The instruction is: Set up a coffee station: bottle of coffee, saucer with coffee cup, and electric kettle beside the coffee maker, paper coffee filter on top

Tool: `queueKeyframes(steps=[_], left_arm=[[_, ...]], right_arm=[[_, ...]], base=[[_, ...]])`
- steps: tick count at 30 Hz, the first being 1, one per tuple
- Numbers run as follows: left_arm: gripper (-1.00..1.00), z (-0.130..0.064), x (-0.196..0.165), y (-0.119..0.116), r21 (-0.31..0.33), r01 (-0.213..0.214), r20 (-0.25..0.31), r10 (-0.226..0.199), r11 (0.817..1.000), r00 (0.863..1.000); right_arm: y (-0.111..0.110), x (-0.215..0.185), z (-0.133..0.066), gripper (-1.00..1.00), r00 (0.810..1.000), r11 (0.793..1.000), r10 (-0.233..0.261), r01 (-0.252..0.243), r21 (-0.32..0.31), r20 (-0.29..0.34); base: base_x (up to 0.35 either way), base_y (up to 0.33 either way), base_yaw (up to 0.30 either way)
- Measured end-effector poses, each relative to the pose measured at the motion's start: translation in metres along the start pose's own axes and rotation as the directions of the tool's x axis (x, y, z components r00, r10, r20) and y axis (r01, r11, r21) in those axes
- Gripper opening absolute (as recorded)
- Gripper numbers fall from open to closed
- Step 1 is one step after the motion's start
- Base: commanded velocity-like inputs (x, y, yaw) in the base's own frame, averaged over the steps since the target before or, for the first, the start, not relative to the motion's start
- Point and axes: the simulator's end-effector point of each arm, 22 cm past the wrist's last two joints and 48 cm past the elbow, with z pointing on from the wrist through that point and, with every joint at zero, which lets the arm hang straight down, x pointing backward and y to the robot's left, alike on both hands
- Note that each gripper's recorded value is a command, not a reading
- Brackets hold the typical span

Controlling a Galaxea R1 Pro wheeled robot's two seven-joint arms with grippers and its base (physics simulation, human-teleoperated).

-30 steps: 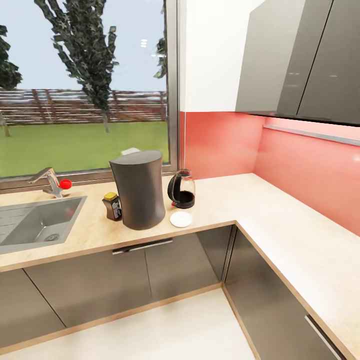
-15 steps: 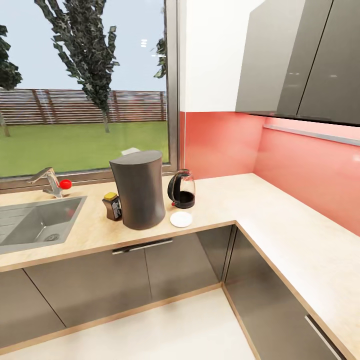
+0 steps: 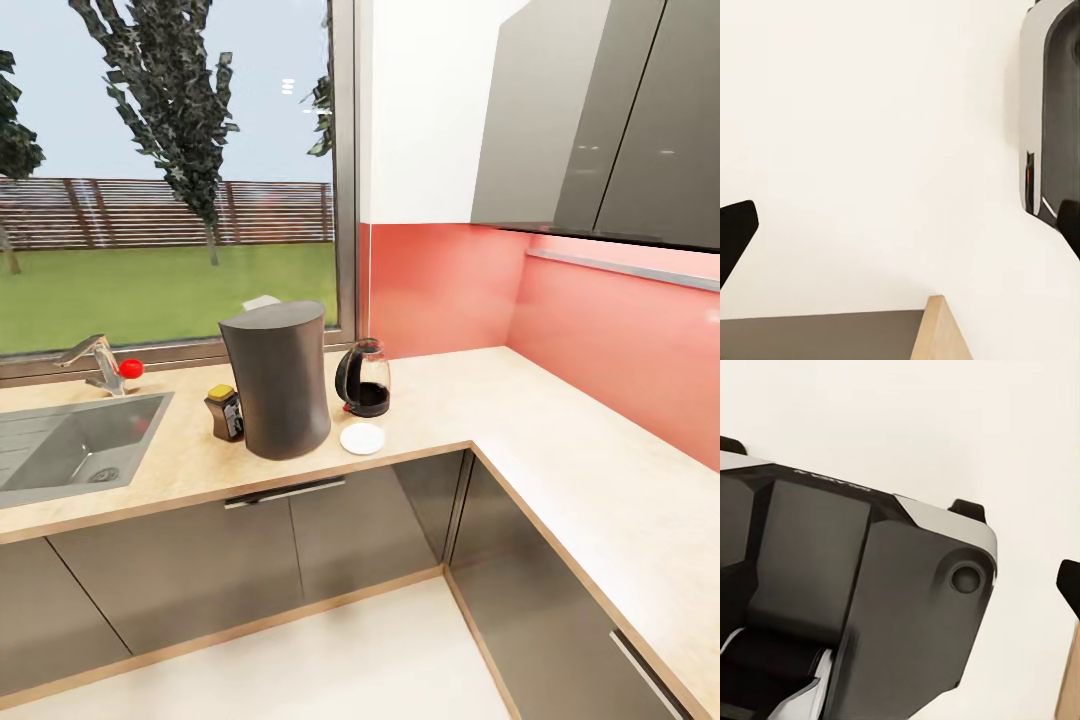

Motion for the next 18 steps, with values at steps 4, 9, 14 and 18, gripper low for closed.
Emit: queueKeyframes(steps=[4, 9, 14, 18], left_arm=[[1.00, 0.000, 0.000, 0.002, -0.003, 0.001, 0.002, -0.001, 1.000, 1.000], [1.00, 0.000, 0.000, 0.002, -0.004, 0.002, 0.001, -0.002, 1.000, 1.000], [1.00, 0.000, 0.000, 0.003, -0.005, 0.002, 0.001, -0.002, 1.000, 1.000], [1.00, 0.001, 0.000, 0.004, -0.007, 0.002, 0.001, -0.002, 1.000, 1.000]], right_arm=[[-0.002, 0.001, 0.000, 1.00, 1.000, 1.000, -0.001, 0.001, 0.003, -0.001], [-0.003, 0.001, 0.000, 1.00, 1.000, 1.000, -0.002, 0.002, 0.004, -0.002], [-0.010, 0.005, 0.001, 1.00, 1.000, 1.000, -0.001, 0.001, 0.015, -0.008], [-0.031, 0.020, 0.003, 1.00, 1.000, 0.999, 0.004, -0.003, 0.041, -0.027]], base=[[0.000, 0.000, 0.190], [0.000, 0.000, 0.271], [0.000, 0.000, 0.273], [0.000, 0.000, 0.273]])
